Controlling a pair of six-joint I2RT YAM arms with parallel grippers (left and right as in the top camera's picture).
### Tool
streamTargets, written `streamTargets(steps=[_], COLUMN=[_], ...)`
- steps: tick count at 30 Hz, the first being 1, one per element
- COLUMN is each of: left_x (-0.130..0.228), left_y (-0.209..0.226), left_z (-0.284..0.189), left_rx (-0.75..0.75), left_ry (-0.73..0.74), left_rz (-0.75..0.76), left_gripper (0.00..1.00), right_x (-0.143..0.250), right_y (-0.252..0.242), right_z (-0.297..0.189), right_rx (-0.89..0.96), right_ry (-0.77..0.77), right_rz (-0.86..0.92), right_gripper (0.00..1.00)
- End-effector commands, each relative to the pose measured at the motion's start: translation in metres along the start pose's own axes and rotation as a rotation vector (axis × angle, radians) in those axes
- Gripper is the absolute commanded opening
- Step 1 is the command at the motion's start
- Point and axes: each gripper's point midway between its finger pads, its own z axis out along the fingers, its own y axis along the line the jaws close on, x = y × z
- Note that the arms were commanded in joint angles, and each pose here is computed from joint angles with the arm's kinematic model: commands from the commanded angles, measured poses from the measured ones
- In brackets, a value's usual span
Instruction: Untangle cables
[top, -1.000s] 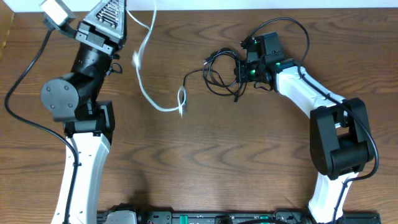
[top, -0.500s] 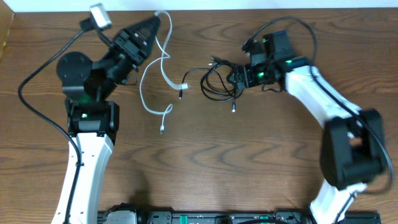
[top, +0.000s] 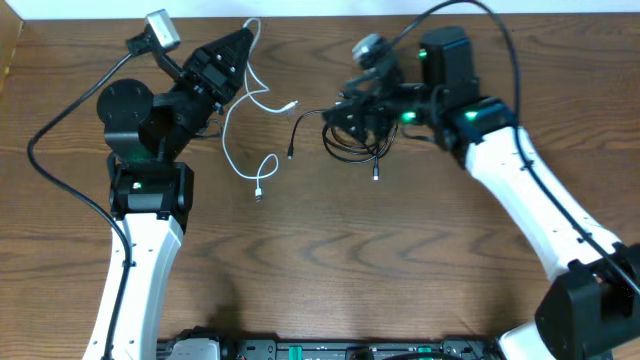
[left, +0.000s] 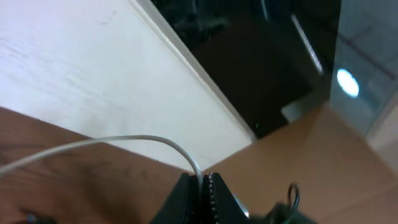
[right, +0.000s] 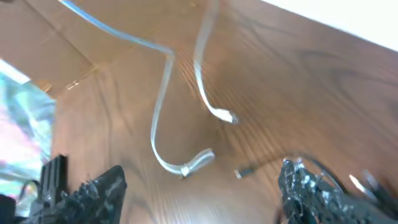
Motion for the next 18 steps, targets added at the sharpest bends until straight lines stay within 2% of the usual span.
streamTargets(steps=[1, 8, 14, 18], left_x=[-0.016, -0.015, -0.009, -0.004], left_y=[-0.010, -0.011, -0.014, -0.016], left_z=[-0.003, -0.003, -0.003, -0.002], left_rx=[0.006, 0.016, 0.029, 0.034], left_ry=[-0.070, -0.064, -0.025, -0.002], left_rz=[-0.179, -0.434, -0.520, -0.527], left_gripper=[0.07, 0.08, 0.07, 0.08], right_x=[-0.009, -0.027, -0.034, -0.035], right_y=[0.029, 0.047, 0.049, 0.045], right_z=[0.018, 0.036, 0.057, 0.071], right_rx=[-0.092, -0.073, -0.065, -0.083], right_ry=[-0.031, -0.096, -0.143, -0.176], right_rz=[-0.061, -0.150, -0.126, -0.104], right_gripper=[0.73, 0.73, 0.73, 0.72])
